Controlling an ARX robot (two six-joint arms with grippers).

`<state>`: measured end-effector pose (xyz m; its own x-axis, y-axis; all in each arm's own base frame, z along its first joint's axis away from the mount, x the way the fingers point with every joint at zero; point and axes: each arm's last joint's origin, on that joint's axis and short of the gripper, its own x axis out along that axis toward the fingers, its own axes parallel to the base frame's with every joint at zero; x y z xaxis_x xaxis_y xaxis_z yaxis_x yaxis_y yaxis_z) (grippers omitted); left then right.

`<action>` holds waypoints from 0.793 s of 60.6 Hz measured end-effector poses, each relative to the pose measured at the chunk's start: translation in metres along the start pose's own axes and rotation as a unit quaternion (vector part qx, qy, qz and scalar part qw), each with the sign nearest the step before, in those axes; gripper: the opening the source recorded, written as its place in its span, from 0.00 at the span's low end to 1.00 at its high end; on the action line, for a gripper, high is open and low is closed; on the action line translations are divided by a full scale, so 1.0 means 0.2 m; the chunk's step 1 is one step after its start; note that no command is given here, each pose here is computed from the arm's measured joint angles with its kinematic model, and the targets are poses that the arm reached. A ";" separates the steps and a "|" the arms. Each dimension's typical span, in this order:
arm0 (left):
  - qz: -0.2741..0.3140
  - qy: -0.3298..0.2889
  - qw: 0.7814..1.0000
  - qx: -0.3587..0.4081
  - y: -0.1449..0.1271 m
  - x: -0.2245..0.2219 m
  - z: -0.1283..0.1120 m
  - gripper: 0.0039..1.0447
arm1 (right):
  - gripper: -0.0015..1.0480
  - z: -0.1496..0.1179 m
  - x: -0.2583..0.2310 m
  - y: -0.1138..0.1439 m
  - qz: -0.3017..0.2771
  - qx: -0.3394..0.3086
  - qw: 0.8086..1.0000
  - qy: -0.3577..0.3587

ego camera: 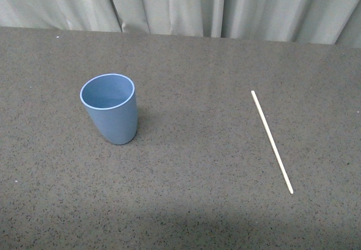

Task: Transfer chopsticks to blue cup

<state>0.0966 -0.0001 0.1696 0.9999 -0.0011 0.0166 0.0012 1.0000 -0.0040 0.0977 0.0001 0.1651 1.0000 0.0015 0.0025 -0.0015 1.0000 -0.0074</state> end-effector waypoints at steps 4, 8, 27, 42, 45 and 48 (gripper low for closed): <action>0.000 0.000 1.000 0.000 0.00 0.00 0.00 0.94 | 0.91 0.00 0.00 0.00 0.000 0.000 1.000 0.000; 0.000 0.000 1.000 0.000 0.00 0.00 0.00 0.94 | 0.91 0.00 0.00 0.00 0.000 0.000 1.000 0.000; 0.000 0.000 1.000 0.000 0.00 0.00 0.00 0.94 | 0.91 0.00 0.00 0.00 0.000 0.000 1.000 0.000; 0.000 0.000 1.000 0.000 0.00 0.00 0.00 0.94 | 0.91 0.00 0.00 0.00 0.000 0.000 1.000 0.000; 0.000 0.000 1.000 0.000 0.00 0.00 0.00 0.94 | 0.91 0.00 0.00 0.00 0.000 0.000 1.000 0.000; 0.000 0.000 1.000 0.000 0.00 0.00 0.00 0.94 | 0.91 0.00 0.00 0.00 0.000 0.000 1.000 0.000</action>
<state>0.0966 -0.0001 0.1696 0.9999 -0.0011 0.0166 0.0012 1.0000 -0.0040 0.0977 0.0001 0.1651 1.0000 0.0015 0.0025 -0.0015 1.0000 -0.0074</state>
